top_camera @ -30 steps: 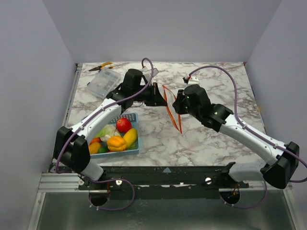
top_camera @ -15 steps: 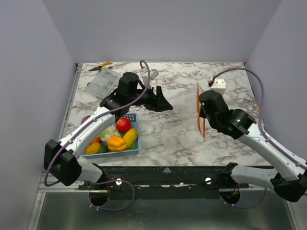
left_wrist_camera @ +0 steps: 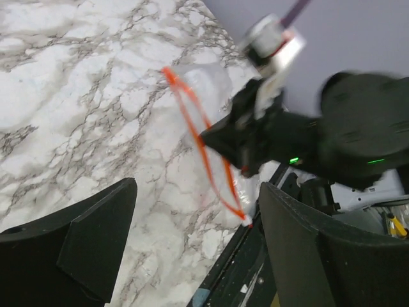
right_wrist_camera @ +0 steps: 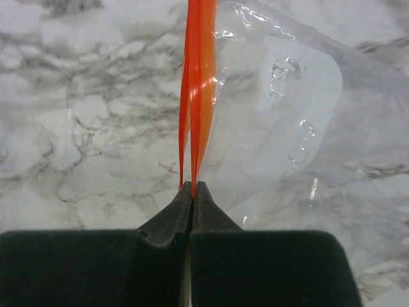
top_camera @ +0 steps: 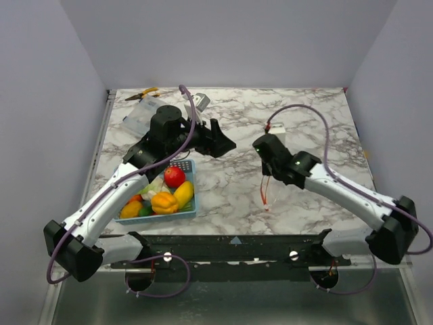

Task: Place the food in the zip-top bag and seal the zipper
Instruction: Open the zipper of the food storage bag at the center of the board.

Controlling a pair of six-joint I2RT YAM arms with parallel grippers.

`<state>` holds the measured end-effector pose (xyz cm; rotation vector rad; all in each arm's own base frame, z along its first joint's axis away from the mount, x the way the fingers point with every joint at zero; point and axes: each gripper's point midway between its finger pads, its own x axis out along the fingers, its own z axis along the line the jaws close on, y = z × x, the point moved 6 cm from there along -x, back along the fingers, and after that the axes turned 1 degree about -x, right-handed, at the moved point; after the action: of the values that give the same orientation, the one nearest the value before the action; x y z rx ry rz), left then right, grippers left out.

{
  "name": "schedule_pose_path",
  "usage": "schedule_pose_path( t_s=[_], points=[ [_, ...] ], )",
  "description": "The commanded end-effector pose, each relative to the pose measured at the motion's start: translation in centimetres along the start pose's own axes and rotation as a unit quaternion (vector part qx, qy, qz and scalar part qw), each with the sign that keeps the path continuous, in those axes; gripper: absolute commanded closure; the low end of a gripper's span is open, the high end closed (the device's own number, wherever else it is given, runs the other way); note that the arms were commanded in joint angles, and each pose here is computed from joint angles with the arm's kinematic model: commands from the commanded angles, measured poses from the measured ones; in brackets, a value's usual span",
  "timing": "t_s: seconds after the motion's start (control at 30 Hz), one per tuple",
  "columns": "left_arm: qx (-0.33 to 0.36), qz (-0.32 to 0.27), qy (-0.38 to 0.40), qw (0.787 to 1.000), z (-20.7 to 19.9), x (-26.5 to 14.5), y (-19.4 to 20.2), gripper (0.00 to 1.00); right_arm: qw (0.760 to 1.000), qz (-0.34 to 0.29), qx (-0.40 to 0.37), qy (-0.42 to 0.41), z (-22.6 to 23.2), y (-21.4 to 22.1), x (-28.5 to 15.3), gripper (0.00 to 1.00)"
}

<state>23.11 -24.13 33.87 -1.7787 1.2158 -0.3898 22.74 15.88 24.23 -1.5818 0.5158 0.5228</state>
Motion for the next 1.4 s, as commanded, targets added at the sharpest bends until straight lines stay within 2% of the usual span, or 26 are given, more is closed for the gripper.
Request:
schedule_pose_path(
  t_s=[0.0,0.1,0.2,0.3,0.4,0.47,0.57,0.63,0.7,0.83,0.93,1.07,1.17,1.23,1.27,1.37],
  points=[
    [-0.043,-0.023,-0.046,0.998,-0.4,-2.5,0.1,0.20,0.988,0.046,0.020,-0.149,6.4,3.4,3.9,0.99],
    [-0.100,-0.028,-0.003,0.995,-0.9,-3.4,2.9,0.20,0.975,0.047,0.032,-0.215,8.2,4.4,4.4,0.99],
    [-0.168,-0.010,0.023,0.985,-0.2,-2.8,6.9,0.19,0.973,0.044,0.042,-0.222,8.1,5.2,4.6,0.99],
    [-0.177,0.005,0.024,0.984,-0.2,-1.3,9.4,0.19,0.970,0.034,0.063,-0.232,8.0,5.4,4.4,0.99],
    [-0.179,0.019,-0.012,0.984,-0.1,1.2,11.0,0.21,0.962,0.017,0.091,-0.255,8.2,5.7,4.1,0.99],
    [-0.180,0.022,-0.042,0.983,0.2,2.7,12.0,0.28,0.961,0.012,0.104,-0.255,8.0,5.7,3.9,0.99],
    [-0.163,-0.004,-0.088,0.983,1.1,4.0,13.4,0.50,0.958,0.006,0.115,-0.262,7.7,5.5,3.3,0.99],
    [-0.140,-0.018,-0.104,0.984,1.3,4.6,13.9,0.58,0.956,0.006,0.117,-0.270,7.7,5.4,2.9,0.99],
    [-0.130,-0.005,-0.122,0.984,1.7,5.1,14.7,0.64,0.954,0.006,0.115,-0.277,7.6,5.1,2.3,0.99],
    [-0.116,0.020,-0.134,0.984,2.3,6.3,16.0,0.68,0.951,0.001,0.112,-0.287,7.3,4.9,1.5,0.99],
    [-0.108,0.034,-0.166,0.979,3.3,7.1,16.6,0.75,0.952,-0.001,0.104,-0.288,7.3,4.8,1.5,0.99],
    [-0.098,0.050,-0.183,0.977,3.9,7.9,17.1,0.72,0.952,0.000,0.097,-0.292,7.5,4.4,1.4,0.99],
    [-0.090,0.059,-0.197,0.974,4.2,8.5,16.9,0.80,0.952,-0.005,0.092,-0.292,7.4,4.1,1.2,0.99],
    [-0.085,0.063,-0.192,0.976,4.1,8.9,16.5,0.95,0.959,-0.008,0.082,-0.269,6.8,3.9,1.3,0.99],
    [-0.094,0.064,-0.204,0.972,4.6,8.8,16.4,1.00,0.969,-0.013,0.075,-0.236,5.9,3.8,1.5,0.99],
    [-0.138,0.045,-0.215,0.966,6.5,7.5,16.3,1.00,0.994,-0.023,0.042,-0.103,2.2,3.7,1.9,0.99]
  ],
)
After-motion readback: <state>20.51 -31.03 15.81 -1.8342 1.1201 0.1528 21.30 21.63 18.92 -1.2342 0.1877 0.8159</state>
